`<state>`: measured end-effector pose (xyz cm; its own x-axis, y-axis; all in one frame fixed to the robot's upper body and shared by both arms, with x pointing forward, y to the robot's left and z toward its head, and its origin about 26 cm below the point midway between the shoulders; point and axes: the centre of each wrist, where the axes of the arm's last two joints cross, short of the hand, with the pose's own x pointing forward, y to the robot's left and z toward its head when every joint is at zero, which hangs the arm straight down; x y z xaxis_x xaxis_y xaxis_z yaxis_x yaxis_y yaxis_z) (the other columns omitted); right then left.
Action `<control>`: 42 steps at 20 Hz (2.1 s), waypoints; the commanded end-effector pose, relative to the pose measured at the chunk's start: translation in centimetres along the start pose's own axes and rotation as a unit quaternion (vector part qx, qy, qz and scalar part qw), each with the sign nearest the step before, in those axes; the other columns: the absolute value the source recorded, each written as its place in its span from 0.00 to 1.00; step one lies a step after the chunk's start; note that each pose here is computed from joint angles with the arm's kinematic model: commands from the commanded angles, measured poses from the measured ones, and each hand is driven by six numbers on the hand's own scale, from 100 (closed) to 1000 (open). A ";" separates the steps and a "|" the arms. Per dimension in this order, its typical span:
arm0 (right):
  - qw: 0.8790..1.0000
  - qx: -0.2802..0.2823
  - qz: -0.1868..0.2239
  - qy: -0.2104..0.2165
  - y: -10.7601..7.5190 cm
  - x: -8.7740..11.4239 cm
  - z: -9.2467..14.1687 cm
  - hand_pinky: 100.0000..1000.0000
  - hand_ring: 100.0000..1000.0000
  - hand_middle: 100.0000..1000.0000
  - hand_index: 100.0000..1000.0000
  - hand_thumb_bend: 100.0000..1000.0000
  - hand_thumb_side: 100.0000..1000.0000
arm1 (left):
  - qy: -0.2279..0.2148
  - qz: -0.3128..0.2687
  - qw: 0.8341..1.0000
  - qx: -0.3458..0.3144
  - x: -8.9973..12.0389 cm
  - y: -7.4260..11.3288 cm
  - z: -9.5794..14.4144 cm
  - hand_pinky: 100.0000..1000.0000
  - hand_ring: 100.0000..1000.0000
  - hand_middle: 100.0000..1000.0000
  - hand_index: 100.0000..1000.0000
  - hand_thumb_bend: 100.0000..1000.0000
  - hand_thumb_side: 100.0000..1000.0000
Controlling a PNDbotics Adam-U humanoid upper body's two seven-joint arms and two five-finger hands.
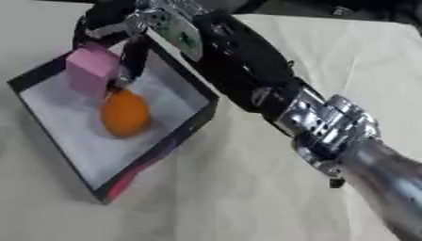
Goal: Pick up objects on the table and place them in the box.
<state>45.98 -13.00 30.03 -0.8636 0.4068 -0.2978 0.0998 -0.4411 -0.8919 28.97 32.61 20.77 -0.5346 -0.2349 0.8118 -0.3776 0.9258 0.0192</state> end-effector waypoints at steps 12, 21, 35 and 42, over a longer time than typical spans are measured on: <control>1.000 0.003 0.020 0.009 -3.0 -3.0 6.3 0.91 0.87 0.81 0.95 0.39 0.42 | -0.007 -0.015 1.000 -0.013 0.6 0.5 0.0 0.82 0.72 0.77 0.81 0.06 0.80; 0.998 -0.006 -0.035 0.043 -2.5 -4.6 12.7 0.91 0.88 0.82 0.97 0.39 0.32 | 0.001 -0.023 0.999 -0.022 0.3 0.5 0.4 0.82 0.72 0.77 0.81 0.06 0.81; 0.983 0.050 -0.099 0.144 3.7 -7.1 18.2 0.92 0.90 0.84 0.97 0.39 0.31 | 0.002 -0.023 0.999 -0.032 0.2 0.1 0.5 0.82 0.72 0.77 0.81 0.06 0.82; 0.977 0.069 -0.117 0.166 5.9 -8.1 18.5 0.92 0.90 0.84 0.97 0.39 0.31 | 0.002 -0.020 0.999 -0.033 0.2 0.0 0.5 0.82 0.72 0.77 0.81 0.06 0.82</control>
<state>44.68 -32.81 32.20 -0.6147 0.7742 -0.1507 -0.1651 -0.3131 -0.9352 28.71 32.46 19.71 -0.4892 -0.2540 0.8344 -0.3543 0.9320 0.0760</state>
